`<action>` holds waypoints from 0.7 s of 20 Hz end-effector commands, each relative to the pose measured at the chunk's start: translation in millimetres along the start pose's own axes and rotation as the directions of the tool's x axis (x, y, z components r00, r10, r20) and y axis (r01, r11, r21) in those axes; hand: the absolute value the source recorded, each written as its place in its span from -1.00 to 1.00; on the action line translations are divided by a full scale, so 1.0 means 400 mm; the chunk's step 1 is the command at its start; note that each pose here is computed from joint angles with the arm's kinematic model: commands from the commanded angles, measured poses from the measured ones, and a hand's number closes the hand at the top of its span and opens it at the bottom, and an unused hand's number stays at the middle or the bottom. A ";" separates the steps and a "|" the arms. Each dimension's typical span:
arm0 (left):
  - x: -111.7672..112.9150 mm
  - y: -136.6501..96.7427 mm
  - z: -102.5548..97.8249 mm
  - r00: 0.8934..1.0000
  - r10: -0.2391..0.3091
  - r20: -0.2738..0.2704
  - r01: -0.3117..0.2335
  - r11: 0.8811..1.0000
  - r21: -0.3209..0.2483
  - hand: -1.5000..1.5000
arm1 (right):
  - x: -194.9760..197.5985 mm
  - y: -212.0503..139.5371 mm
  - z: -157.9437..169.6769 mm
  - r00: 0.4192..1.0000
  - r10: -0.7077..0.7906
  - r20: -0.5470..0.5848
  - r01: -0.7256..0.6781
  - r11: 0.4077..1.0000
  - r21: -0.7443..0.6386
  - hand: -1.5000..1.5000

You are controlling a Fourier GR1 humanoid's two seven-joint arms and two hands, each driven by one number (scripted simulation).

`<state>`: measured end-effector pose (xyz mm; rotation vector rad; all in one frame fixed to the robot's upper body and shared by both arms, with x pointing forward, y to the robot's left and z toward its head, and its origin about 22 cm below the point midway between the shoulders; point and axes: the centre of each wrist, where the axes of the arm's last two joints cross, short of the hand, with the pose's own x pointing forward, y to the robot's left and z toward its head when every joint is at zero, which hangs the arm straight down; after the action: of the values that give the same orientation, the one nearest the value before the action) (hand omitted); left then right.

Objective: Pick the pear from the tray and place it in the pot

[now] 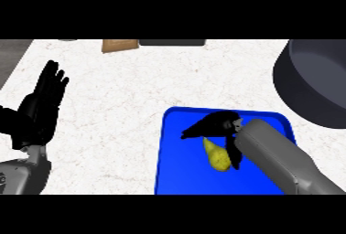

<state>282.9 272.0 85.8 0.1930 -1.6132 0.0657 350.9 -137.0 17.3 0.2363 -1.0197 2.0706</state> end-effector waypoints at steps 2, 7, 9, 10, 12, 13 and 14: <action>-0.013 -0.015 -0.008 1.000 0.015 0.003 -0.015 1.000 0.002 0.00 | 0.004 -0.010 0.001 0.999 -0.012 0.035 0.009 0.998 0.062 -1.00; 0.021 0.007 -0.035 1.000 -0.012 -0.004 0.012 1.000 -0.001 0.00 | -0.024 0.066 -0.025 0.985 0.089 0.150 -0.097 0.994 0.046 1.00; 0.009 0.039 -0.010 1.000 0.000 -0.004 0.000 1.000 -0.012 0.00 | -0.039 -0.008 -0.023 0.987 0.080 0.140 -0.082 0.997 0.010 1.00; -0.026 -0.023 -0.011 1.000 0.007 -0.006 -0.007 1.000 -0.001 0.00 | -0.044 0.063 -0.047 0.983 0.087 0.160 -0.090 0.996 0.013 1.00; 0.026 0.004 -0.012 1.000 0.009 0.019 -0.009 1.000 -0.003 0.00 | -0.034 0.055 -0.056 0.983 0.093 0.158 -0.102 0.993 0.052 1.00; 0.037 -0.003 0.014 1.000 -0.007 0.014 0.007 1.000 -0.004 0.00 | -0.016 0.064 -0.068 0.983 0.096 0.156 -0.103 0.994 0.041 1.00; 0.038 0.002 0.004 1.000 -0.003 -0.011 0.003 1.000 0.002 0.00 | 0.008 0.087 -0.056 0.993 0.080 0.088 -0.077 0.996 -0.038 1.00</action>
<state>285.1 274.8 93.7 0.1926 -1.6148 0.0623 352.4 -135.4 5.0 0.2301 -1.1954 2.1641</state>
